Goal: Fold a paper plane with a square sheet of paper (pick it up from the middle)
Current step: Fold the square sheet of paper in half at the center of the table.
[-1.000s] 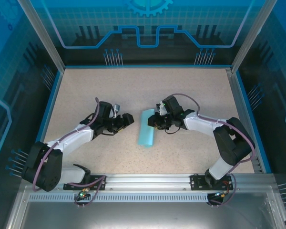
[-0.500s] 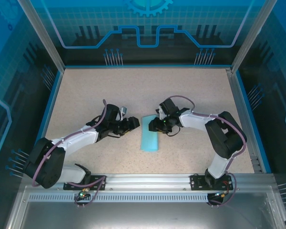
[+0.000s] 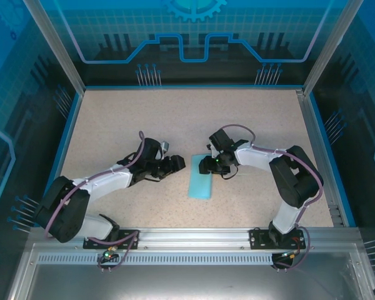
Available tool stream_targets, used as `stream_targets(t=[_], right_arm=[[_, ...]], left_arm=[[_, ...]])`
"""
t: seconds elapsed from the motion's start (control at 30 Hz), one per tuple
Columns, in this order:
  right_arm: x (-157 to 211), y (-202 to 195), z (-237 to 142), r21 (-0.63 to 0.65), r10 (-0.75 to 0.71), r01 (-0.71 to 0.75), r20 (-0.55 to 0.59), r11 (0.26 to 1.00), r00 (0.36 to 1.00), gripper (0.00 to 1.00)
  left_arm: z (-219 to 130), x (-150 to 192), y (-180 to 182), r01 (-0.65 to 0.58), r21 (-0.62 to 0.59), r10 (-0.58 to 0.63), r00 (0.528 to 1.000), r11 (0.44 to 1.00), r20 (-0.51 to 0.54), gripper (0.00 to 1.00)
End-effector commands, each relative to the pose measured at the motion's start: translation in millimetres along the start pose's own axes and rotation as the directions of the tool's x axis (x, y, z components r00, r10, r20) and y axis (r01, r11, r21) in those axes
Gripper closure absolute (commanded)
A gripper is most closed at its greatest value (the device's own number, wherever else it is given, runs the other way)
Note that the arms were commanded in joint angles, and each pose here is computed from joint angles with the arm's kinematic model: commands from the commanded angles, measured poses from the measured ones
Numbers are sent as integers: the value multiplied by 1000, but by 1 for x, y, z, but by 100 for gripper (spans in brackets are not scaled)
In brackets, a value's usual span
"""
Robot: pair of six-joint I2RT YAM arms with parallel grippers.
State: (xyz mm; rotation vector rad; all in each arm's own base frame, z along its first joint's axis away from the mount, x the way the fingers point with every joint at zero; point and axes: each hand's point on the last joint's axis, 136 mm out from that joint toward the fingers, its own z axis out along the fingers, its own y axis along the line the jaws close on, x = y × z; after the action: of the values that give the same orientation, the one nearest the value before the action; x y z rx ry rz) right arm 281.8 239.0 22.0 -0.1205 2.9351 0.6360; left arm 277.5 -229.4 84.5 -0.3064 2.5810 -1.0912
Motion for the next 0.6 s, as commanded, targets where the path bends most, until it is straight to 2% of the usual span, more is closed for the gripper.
stream_targets(t=[0.0, 0.3, 0.57], right_arm=[[7, -14, 5, 41, 39, -38, -27, 998, 999, 48], [16, -29, 20, 75, 11, -6, -74, 997, 997, 50], [20, -37, 28, 91, 33, -24, -94, 996, 995, 55]], left_arm=[[5, -2, -1, 2, -4, -2, 1000, 1000, 15, 35], [15, -3, -7, -18, 7, 18, 1000, 1000, -3, 39], [18, -8, -7, -40, -5, 40, 998, 999, 46, 45]])
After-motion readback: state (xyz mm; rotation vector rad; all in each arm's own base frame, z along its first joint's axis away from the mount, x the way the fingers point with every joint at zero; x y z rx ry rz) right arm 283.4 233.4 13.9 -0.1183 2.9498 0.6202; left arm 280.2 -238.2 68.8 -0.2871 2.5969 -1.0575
